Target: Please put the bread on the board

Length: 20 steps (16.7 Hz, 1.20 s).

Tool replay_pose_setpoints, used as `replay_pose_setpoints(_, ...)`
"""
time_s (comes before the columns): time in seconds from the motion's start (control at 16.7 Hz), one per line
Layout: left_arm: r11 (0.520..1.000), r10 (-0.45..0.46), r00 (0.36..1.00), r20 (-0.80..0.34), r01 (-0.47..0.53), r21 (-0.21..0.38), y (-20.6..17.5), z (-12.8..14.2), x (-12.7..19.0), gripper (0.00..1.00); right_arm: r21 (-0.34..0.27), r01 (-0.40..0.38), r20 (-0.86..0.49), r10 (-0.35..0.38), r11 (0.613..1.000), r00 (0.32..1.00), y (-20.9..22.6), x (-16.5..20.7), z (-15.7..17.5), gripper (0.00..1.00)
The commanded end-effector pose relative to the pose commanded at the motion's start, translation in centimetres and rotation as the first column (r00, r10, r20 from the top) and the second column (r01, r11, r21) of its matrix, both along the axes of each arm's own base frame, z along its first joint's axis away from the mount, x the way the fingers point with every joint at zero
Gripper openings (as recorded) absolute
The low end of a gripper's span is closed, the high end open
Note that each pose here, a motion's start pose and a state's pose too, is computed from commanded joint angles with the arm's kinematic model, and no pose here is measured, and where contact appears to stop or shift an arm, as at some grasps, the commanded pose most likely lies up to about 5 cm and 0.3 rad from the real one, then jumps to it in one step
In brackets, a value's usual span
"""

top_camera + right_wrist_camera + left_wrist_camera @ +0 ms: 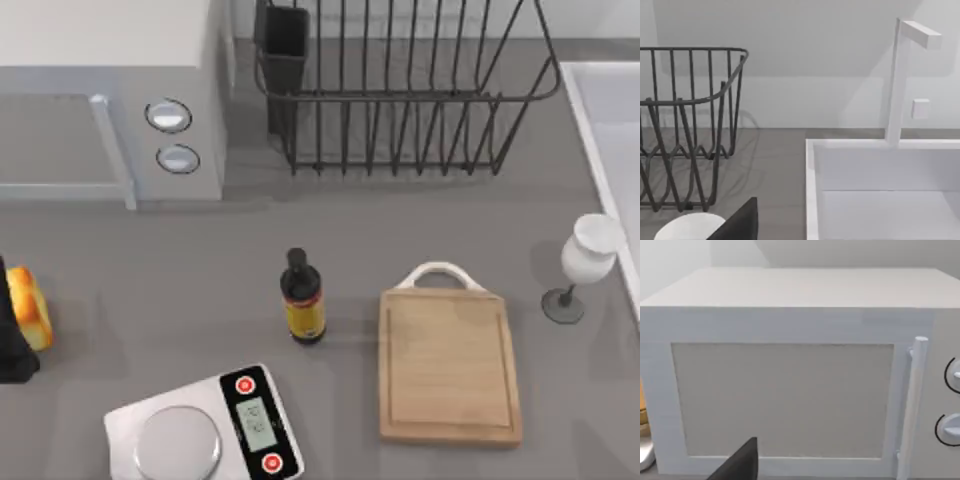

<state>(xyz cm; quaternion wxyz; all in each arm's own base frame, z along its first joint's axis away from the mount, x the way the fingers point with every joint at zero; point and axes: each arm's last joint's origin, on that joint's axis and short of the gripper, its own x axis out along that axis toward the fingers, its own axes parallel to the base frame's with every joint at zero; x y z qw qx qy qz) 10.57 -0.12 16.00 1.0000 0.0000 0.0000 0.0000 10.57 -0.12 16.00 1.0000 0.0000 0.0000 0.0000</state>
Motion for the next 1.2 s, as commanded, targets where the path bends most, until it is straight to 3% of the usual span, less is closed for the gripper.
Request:
replay_pose_setpoints(0.18, 1.0, 0.001, 1.0, -0.009, -0.001, 0.011, 0.0, 0.2, 0.0, 1.0, 0.0, 0.0, 0.0, 0.0, 1.0, 1.0, 0.0, 0.0, 0.0, 1.0)
replay_pose_setpoints(0.3, 0.998, 0.004, 0.999, -0.05, -0.001, 0.06, 0.0, 1.1, 0.1, 1.0, 0.0, 0.0, 0.0, 0.0, 1.0, 1.0, 0.0, 0.0, 0.0, 1.0)
replay_pose_setpoints(0.48, 0.982, 0.012, 0.983, -0.183, 0.024, 0.19, 0.1, 3.3, 0.6, 1.0, 0.0, 0.0, 0.0, 0.0, 1.0, 1.0, 0.0, 0.0, 0.0, 1.0)
replay_pose_setpoints(0.66, 0.933, 0.018, 0.916, -0.4, 0.128, 0.336, 0.3, 5.5, 2.6, 1.0, 0.0, 0.0, 0.0, 0.0, 1.0, 1.0, 0.0, 0.0, 0.0, 1.0)
replay_pose_setpoints(0.78, 0.88, 0.021, 0.82, -0.572, 0.257, 0.4, 0.5, 6.3, 4.8, 1.0, 0.0, 0.0, 0.0, 0.0, 1.0, 1.0, 0.0, 0.0, 0.0, 1.0)
replay_pose_setpoints(0.9, 0.811, 0.021, 0.68, -0.733, 0.417, 0.41, 0.7, 6.4, 7.6, 1.0, 0.0, 0.0, 0.0, 0.0, 1.0, 1.0, 0.0, 0.0, 0.0, 1.0)
replay_pose_setpoints(1.02, 0.732, 0.018, 0.515, -0.857, 0.578, 0.362, 0.9, 5.9, 10.5, 1.0, 0.0, 0.0, 0.0, 0.0, 1.0, 1.0, 0.0, 0.0, 0.0, 1.0)
replay_pose_setpoints(1.2, 0.604, 0.012, 0.288, -0.958, 0.761, 0.236, 1.3, 4.7, 14.6, 1.0, 0.0, 0.0, 0.0, 0.0, 1.0, 1.0, 0.0, 0.0, 0.0, 1.0)
